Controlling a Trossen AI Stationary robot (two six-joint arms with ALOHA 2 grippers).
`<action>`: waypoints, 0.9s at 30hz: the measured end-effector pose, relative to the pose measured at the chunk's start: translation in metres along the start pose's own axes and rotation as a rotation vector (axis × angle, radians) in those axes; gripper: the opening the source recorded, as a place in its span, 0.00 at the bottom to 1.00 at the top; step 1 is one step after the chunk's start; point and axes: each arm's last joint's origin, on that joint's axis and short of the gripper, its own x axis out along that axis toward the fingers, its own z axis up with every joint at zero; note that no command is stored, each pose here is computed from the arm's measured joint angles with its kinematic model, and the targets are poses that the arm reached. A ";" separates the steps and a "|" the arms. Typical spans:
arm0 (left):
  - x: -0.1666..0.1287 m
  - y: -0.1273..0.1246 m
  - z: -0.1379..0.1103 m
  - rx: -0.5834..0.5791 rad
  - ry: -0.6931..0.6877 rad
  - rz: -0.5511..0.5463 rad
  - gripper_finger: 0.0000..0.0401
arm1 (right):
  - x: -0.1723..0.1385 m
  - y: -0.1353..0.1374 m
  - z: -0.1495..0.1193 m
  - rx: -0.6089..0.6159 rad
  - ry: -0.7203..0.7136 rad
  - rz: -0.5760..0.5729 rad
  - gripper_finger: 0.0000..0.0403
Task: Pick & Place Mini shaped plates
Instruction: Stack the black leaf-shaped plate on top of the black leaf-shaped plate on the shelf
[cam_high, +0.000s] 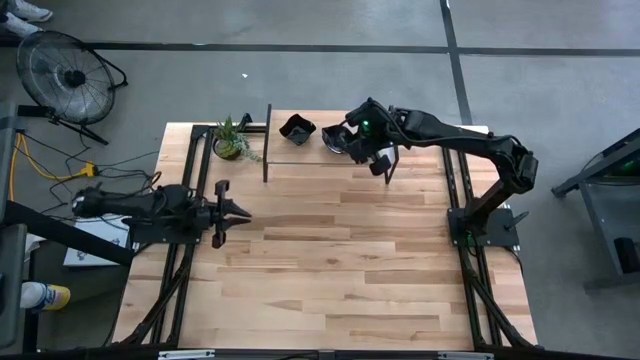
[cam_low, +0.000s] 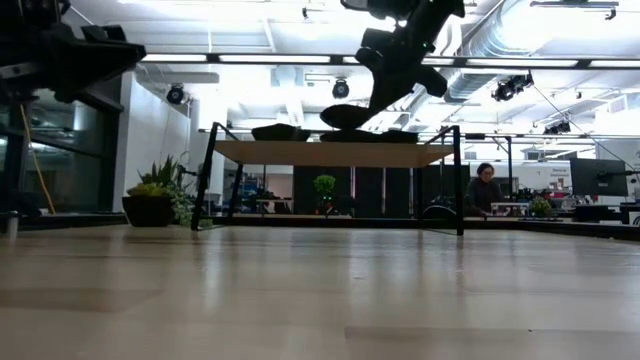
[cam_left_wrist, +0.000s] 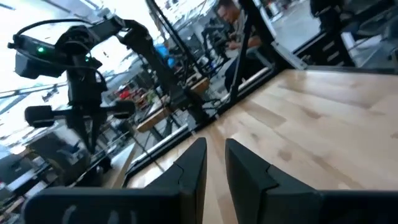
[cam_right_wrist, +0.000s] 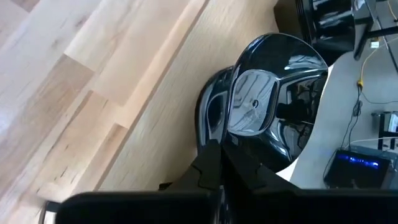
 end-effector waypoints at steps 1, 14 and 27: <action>0.000 0.002 -0.001 -0.006 -0.011 -0.009 0.14 | 0.000 0.000 0.000 -0.002 0.000 0.000 0.00; -0.003 0.014 -0.010 -0.042 -0.045 -0.079 0.14 | 0.000 0.002 -0.003 -0.078 -0.006 0.047 0.00; -0.004 0.012 -0.013 -0.057 -0.018 -0.108 0.14 | 0.003 -0.002 -0.004 -0.195 0.004 0.007 0.05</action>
